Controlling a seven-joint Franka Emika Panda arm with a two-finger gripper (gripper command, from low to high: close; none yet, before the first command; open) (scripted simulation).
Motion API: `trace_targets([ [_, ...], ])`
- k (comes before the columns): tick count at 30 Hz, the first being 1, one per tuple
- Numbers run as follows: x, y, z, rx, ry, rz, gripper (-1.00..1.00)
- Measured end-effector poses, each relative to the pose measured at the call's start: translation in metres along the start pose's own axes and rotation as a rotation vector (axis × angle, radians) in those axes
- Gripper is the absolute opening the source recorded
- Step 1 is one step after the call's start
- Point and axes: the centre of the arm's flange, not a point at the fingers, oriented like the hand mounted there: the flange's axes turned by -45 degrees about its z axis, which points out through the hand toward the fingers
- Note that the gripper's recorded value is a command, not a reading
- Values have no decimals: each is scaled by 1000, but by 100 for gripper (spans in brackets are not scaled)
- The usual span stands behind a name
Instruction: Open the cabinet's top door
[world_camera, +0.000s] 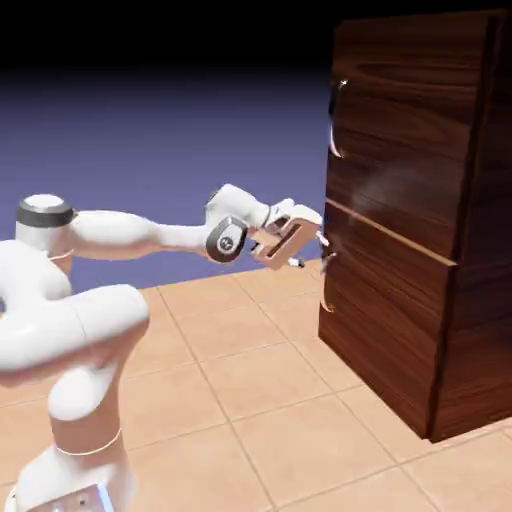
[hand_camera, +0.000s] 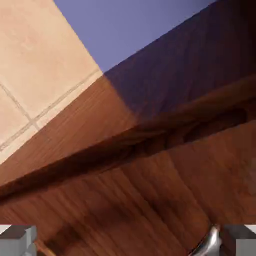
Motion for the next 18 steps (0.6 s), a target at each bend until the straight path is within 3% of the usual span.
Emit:
trace_targets([
  [13, 53, 170, -122, -16, 465, 743, 0],
  [18, 53, 174, -153, 6, 587, 821, 0],
])
